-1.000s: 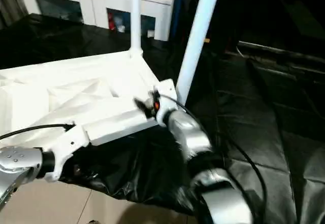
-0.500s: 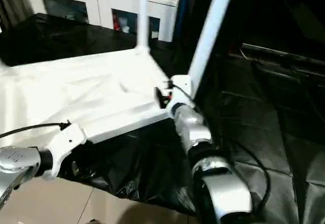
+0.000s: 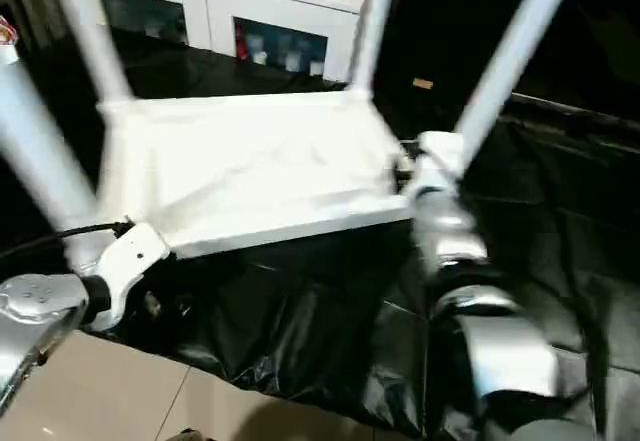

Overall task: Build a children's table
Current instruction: Rotate table base

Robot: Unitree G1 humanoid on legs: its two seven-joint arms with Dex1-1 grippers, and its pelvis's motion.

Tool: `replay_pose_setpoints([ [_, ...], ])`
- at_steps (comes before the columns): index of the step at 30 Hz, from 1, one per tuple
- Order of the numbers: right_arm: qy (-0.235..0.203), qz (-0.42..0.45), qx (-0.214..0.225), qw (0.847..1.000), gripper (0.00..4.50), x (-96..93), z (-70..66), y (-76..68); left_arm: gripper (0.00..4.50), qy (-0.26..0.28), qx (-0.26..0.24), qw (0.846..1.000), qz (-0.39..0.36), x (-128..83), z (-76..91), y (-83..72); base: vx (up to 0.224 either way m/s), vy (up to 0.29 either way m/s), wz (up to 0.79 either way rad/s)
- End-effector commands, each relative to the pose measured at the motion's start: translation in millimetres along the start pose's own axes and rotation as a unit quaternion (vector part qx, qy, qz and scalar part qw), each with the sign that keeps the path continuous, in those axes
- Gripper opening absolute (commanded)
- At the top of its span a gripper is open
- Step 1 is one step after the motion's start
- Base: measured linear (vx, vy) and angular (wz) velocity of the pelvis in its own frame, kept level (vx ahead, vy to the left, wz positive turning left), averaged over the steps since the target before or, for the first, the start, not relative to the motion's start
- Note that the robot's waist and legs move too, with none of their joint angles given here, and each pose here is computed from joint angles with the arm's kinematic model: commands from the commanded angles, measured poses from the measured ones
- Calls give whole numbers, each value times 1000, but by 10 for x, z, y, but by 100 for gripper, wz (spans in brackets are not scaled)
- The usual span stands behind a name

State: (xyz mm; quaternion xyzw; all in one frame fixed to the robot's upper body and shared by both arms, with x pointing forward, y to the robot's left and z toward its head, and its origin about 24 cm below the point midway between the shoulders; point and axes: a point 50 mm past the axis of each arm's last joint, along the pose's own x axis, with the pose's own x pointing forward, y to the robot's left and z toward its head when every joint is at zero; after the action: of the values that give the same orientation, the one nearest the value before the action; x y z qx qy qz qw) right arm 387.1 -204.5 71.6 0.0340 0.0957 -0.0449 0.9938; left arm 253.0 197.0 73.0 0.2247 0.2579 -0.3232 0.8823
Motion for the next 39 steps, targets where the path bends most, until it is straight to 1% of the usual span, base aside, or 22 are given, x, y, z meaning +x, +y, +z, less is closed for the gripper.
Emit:
replay_pose_setpoints([
  [1,-16,-39,-1,999,321,-9,78,-207,445,-24,3,999,39,-45,21,93,0,0,0],
  [2,-16,-46,-5,999,321,-18,74,-260,445,-34,1,998,48,-61,-3,104,0,0,0],
  [3,-16,-46,-5,999,321,-18,74,-260,445,-34,1,998,48,-61,-3,104,0,0,0],
  [4,-17,-43,-3,999,321,-26,59,-278,445,-84,-9,995,51,-92,40,93,0,0,0],
  [5,-17,-43,-3,999,321,-26,59,-278,445,-84,-9,995,51,-92,40,93,0,0,0],
  [6,-17,-32,-5,999,321,-31,44,-267,445,-127,-23,991,47,-124,75,68,0,0,0],
  [7,-22,63,-7,998,321,-56,-10,-136,445,-196,-60,978,28,-236,71,-18,0,0,0],
  [8,-25,102,-8,994,321,-71,-29,-80,445,-217,-73,973,22,-280,61,-49,0,0,0],
  [9,-25,102,-8,994,321,-71,-29,-80,445,-217,-73,973,22,-280,61,-49,0,0,0],
  [13,-28,201,2,979,321,-158,-121,53,445,-270,-107,954,68,-440,-61,-48,0,0,0],
  [15,-29,215,-4,976,321,-180,-141,66,445,-278,-111,951,73,-469,-88,-56,0,0,0],
  [17,-25,248,-15,968,321,-245,-214,98,445,-290,-125,945,84,-543,-161,-86,0,0,0],
  [19,-19,292,-30,956,321,-359,-328,117,445,-314,-139,933,111,-645,-257,-124,0,0,0],
  [23,-6,340,-39,939,321,-511,-438,117,445,-321,-156,925,134,-712,-380,-189,0,0,0],
  [24,-6,340,-39,939,321,-511,-438,117,445,-321,-156,925,134,-712,-380,-189,0,0,0],
  [26,13,357,-44,933,321,-624,-539,85,445,-324,-165,910,197,-730,-458,-149,0,0,0],
  [28,18,358,-45,933,321,-641,-558,79,445,-324,-166,907,211,-729,-466,-126,0,0,0],
  [29,28,351,-51,934,321,-662,-597,72,445,-332,-163,901,228,-707,-438,-66,0,0,0],
  [32,55,326,-75,941,321,-644,-679,68,445,-346,-158,896,229,-630,-341,29,0,0,0],
  [35,74,289,-103,949,321,-587,-736,62,445,-326,-156,900,246,-517,-299,170,0,0,0],
  [37,85,262,-114,954,321,-549,-748,64,445,-314,-151,908,233,-420,-268,227,0,0,0],
  [39,87,257,-115,956,321,-541,-749,64,445,-306,-150,911,232,-393,-268,241,0,0,0],
])
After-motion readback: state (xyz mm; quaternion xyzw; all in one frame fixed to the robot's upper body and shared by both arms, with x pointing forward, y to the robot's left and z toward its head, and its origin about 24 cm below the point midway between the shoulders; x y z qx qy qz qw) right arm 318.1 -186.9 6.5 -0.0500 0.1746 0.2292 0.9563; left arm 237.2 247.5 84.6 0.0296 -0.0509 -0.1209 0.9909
